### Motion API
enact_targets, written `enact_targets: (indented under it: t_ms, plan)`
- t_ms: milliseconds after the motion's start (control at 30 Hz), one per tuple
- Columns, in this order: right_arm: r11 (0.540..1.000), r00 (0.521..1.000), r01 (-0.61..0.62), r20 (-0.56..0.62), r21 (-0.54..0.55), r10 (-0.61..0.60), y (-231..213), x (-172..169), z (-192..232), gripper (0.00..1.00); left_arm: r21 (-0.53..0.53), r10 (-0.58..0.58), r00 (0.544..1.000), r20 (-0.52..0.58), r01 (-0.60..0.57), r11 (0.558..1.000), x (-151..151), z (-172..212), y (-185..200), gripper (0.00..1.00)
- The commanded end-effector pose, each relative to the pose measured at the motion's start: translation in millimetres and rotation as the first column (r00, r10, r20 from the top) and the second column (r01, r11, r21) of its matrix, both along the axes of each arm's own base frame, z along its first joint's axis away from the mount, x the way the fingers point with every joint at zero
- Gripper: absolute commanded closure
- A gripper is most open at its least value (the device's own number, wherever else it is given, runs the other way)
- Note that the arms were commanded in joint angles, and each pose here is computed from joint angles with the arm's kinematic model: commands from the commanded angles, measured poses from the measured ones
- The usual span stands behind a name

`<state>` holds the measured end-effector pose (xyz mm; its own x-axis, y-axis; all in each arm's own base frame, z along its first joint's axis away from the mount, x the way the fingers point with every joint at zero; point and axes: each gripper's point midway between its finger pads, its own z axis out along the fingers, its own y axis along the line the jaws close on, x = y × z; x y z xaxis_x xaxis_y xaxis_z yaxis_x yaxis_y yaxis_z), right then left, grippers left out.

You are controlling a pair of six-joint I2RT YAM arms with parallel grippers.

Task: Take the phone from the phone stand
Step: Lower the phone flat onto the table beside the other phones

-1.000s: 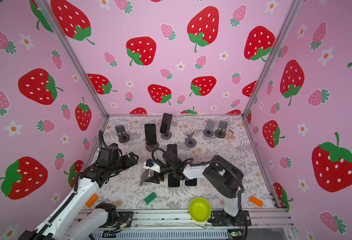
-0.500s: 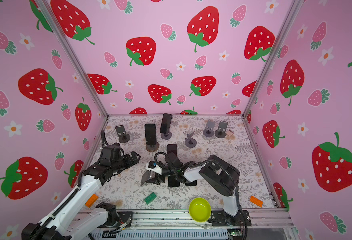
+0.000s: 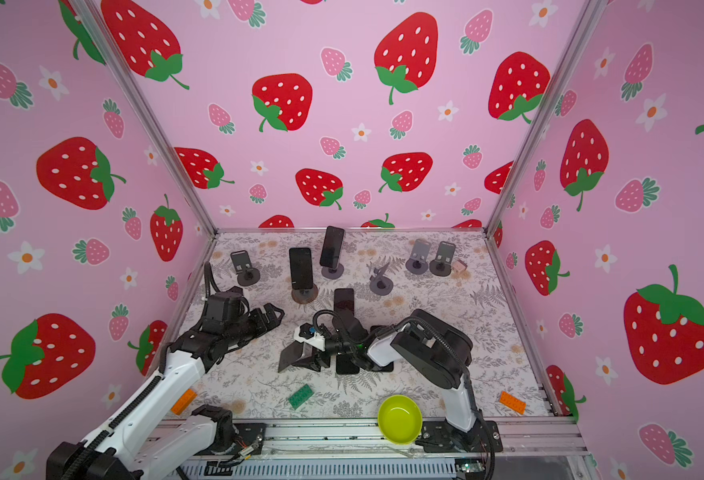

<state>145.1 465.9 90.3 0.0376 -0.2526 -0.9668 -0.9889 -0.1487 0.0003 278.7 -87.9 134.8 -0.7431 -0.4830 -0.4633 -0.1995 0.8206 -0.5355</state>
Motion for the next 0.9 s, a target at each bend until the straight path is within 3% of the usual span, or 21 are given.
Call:
enact_targets:
  t_ms: [0, 867]
  plan:
    - [0.999, 0.999, -0.003, -0.037, -0.036, 0.001, -3.2, -5.8, -18.9, 0.26, -0.013, 0.012, 1.000, -0.004, -0.012, 1.000, 0.6, -2.5, 0.7, 0.01]
    - [0.991, 0.999, 0.024, -0.045, -0.134, -0.030, -9.3, -4.1, -69.4, 0.26, -0.027, 0.028, 1.000, -0.005, -0.028, 0.999, -2.4, -11.0, 1.5, 0.01]
